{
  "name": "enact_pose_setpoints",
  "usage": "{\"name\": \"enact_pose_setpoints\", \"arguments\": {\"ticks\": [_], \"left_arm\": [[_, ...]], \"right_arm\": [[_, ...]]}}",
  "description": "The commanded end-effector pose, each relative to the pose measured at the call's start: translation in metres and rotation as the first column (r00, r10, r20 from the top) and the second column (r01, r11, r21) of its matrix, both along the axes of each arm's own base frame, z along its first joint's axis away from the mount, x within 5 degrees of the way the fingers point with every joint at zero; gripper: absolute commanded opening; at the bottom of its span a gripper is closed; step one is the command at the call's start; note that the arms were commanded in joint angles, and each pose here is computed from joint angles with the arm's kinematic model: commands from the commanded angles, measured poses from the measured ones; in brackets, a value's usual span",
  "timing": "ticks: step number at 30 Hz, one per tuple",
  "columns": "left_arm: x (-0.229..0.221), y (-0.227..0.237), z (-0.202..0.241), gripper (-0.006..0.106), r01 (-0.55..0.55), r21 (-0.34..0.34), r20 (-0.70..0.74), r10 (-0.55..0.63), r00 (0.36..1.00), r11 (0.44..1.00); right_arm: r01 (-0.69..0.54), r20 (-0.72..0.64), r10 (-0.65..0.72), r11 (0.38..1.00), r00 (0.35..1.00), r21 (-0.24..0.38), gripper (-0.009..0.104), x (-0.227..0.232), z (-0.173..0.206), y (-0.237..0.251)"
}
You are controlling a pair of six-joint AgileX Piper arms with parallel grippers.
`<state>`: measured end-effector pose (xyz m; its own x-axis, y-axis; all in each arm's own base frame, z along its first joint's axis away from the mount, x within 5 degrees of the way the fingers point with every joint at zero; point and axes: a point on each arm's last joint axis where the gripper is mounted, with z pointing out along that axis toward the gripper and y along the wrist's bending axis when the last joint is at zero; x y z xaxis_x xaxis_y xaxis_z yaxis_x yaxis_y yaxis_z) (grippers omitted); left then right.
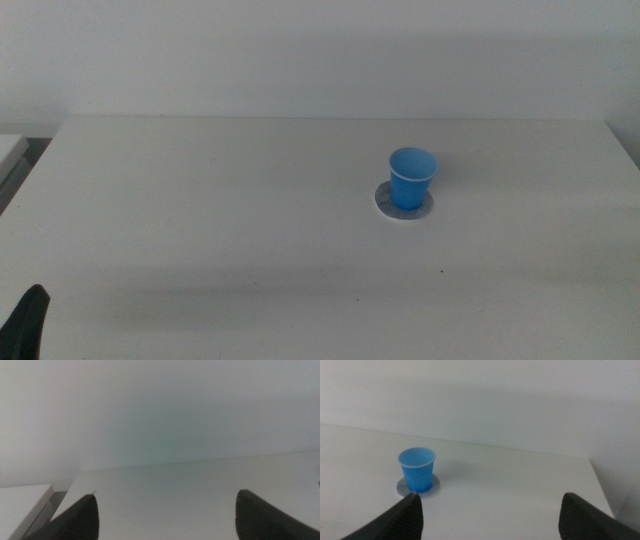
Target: Place an empty cup on a cup mat.
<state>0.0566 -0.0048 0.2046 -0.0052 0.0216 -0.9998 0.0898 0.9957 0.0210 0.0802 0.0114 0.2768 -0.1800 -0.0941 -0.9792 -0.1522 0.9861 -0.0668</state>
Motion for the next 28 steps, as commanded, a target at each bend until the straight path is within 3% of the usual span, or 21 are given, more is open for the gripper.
{"name": "enact_pose_setpoints", "arguments": {"ticks": [1,7,12,28], "left_arm": [[0.0,0.0,0.001,0.094,0.002,-0.01,0.008,-0.002,1.0,1.0],[0.0,0.0,0.001,0.094,0.002,-0.01,0.008,-0.002,1.0,1.0],[0.0,0.0,0.001,0.094,0.002,-0.01,0.008,-0.002,1.0,1.0],[0.0,0.0,0.001,0.094,0.002,-0.01,0.008,-0.002,1.0,1.0]], "right_arm": [[0.002,0.026,-0.002,1.0,1.0,-0.012,0.093,-0.004,-0.017,-0.001],[0.004,-0.009,-0.005,0.996,1.0,-0.094,0.093,-0.015,-0.065,-0.004],[0.009,0.025,-0.007,0.997,1.0,-0.077,0.093,-0.023,-0.087,-0.005],[0.012,0.056,-0.008,0.998,0.998,-0.057,0.093,-0.025,-0.085,-0.005]]}}
